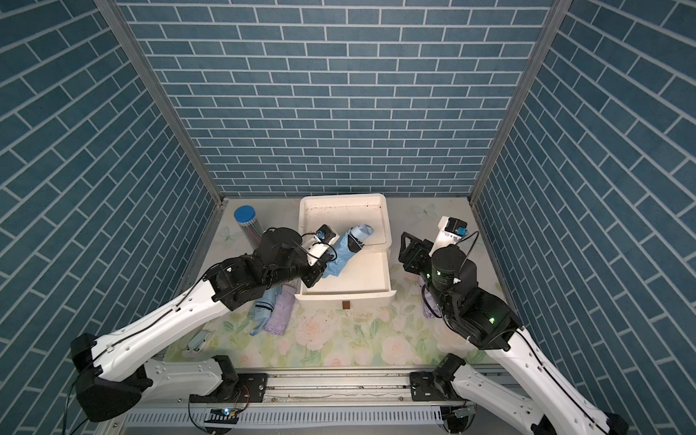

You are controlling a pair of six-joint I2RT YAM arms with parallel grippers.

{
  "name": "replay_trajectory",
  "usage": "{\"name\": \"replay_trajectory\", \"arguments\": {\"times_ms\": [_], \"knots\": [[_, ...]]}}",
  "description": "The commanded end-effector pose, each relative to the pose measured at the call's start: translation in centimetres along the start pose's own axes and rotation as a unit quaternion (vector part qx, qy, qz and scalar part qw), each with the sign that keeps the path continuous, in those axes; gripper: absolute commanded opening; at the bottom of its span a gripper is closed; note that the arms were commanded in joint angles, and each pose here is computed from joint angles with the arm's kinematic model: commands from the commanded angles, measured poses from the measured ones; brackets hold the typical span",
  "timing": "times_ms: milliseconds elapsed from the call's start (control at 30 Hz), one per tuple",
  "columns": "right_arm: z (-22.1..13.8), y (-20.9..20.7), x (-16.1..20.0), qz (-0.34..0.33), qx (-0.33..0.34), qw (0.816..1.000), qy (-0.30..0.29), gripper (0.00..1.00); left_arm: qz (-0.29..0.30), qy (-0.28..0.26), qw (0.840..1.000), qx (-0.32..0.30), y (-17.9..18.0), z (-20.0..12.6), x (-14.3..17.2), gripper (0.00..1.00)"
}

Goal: Place the umbrella in the drawer by color
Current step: Place the umbrella in the drawer.

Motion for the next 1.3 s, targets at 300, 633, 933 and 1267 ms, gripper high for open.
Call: {"name": "replay_trajectory", "arguments": {"times_ms": [300,633,933,1267], "knots": [[0.7,-1.3,1.1,-0.026,0.030,0.999,0.007,0.65,0.100,0.027,0.995,-0.009,-3.2,-0.3,0.0,0.34],[1.4,0.0,1.8,-0.046,0.000,0.998,0.035,0.65,-0.009,-0.066,0.985,-0.157,1.3,-3.6,-2.5,0.65],[3.5,3.0,3.5,-0.092,-0.051,0.990,0.099,0.64,-0.307,-0.038,0.859,-0.409,13.6,-10.7,6.5,0.76],[4.6,4.3,4.2,-0.107,-0.073,0.985,0.110,0.62,-0.491,0.119,0.801,-0.322,10.6,-3.3,22.5,0.78]]}}
Point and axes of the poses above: each gripper's point midway between its finger pads, its own z axis out along the fingers, its own y axis along the line the jaws close on, x = y × z, the point moved 4 cm from there along -z, back along the fingers, and after that the axes turned 3 degrees about z, right-handed, at the moved point
